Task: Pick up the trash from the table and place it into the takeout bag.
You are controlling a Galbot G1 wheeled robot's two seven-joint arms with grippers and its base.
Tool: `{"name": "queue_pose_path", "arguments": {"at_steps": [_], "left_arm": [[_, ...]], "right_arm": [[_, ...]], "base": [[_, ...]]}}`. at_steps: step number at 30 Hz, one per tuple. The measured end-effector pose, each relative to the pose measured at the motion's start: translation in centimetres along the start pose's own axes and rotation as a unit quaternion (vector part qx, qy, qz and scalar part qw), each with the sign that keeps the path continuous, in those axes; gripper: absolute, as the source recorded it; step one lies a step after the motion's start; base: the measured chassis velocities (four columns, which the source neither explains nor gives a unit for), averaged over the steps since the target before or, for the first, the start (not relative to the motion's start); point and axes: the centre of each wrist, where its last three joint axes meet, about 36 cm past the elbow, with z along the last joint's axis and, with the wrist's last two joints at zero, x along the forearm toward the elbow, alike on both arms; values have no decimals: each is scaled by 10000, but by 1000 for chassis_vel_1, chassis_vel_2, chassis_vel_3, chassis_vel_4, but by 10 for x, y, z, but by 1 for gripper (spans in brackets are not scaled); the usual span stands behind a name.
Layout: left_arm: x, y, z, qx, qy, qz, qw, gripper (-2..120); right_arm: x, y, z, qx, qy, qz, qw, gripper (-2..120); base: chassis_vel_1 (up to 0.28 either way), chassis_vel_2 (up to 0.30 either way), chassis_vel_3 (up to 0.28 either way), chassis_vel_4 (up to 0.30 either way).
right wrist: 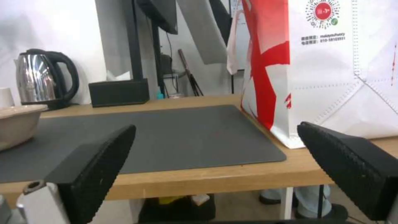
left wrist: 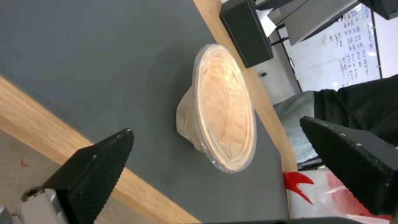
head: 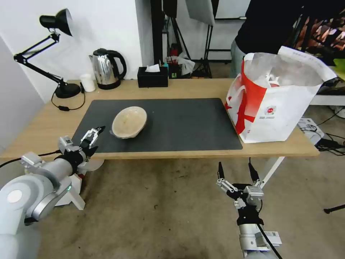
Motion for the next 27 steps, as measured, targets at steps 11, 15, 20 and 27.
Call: {"name": "queue_pose_path", "arguments": {"at_steps": [11,15,20,27], "left_arm": [[-6,-11,-2,-62,24,-219,9997,100],[-9,-17,-5,-43,50,-304,9995,100],[-13,-23,-8,38,99,-340,9994,100],[-20,-29,-10,67,150,-373,9992,100]], "right_arm": [[0,0,0,0,0,0,10000,100],[0,0,0,0,0,0,10000,100],[0,0,0,0,1,-1,10000,100],[0,0,0,0,0,0,10000,100]], "base": [[0,0,0,0],[0,0,0,0],[0,0,0,0],[0,0,0,0]]}}
